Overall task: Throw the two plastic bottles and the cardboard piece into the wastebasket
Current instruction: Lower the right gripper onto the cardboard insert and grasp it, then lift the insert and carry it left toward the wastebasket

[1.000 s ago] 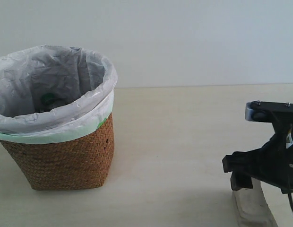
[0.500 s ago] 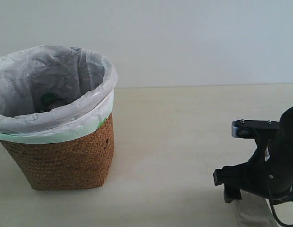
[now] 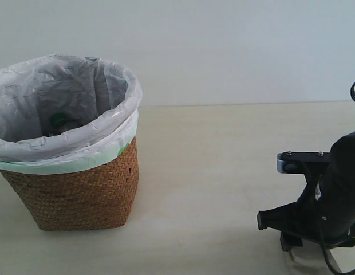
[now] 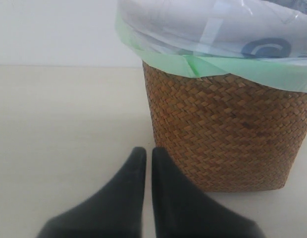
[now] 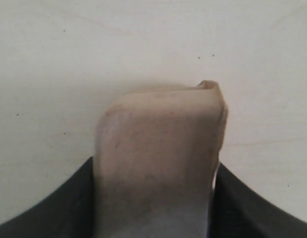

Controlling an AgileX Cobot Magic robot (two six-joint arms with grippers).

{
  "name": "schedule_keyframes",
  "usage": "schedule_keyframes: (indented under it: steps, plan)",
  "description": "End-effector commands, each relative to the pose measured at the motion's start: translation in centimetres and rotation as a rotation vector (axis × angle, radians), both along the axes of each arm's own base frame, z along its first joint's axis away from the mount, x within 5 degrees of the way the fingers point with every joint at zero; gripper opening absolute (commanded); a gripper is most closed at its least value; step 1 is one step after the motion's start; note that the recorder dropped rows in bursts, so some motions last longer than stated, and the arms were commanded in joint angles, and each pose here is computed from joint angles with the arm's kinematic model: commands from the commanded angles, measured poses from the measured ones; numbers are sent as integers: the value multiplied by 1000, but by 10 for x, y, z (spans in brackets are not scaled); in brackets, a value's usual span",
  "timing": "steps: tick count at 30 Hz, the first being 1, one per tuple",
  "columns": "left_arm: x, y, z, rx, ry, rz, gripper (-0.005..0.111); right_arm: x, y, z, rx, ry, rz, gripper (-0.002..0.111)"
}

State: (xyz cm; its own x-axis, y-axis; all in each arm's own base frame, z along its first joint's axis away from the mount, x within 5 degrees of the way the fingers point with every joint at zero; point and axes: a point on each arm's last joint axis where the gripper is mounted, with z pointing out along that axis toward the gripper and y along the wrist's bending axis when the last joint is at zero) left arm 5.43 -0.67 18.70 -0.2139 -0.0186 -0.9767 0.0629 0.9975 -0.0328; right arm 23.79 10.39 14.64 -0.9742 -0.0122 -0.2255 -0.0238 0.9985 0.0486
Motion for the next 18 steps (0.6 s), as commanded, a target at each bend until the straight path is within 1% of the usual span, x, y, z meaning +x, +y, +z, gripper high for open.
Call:
schedule_keyframes:
  steps: [1, 7, 9, 10, 12, 13, 14, 15, 18]
  plan:
    - [0, 0, -1, 3, 1, 3, 4, 4, 1, 6, -16, 1, 21, 21]
    - [0, 0, -1, 3, 1, 3, 4, 14, 5, 24, -42, 31, 21, 21]
    - [0, 0, -1, 3, 1, 3, 4, 18, 6, 35, -30, 1, 22, 20]
    - [0, 0, -1, 3, 1, 3, 4, 20, 7, 40, -21, -20, 25, 19]
    - [0, 0, -1, 3, 1, 3, 4, 23, 9, 53, 2, -77, 36, 12]
    - [0, 0, -1, 3, 1, 3, 4, 25, 10, 61, 18, -109, 43, 8]
    - [0, 0, -1, 3, 1, 3, 4, 26, 11, 69, 33, -138, 48, 2]
    - [0, 0, -1, 3, 1, 3, 4, 26, 11, 78, 46, -167, 53, 0]
    - [0, 0, -1, 3, 1, 3, 4, 26, 11, 103, 74, -243, 60, 0]
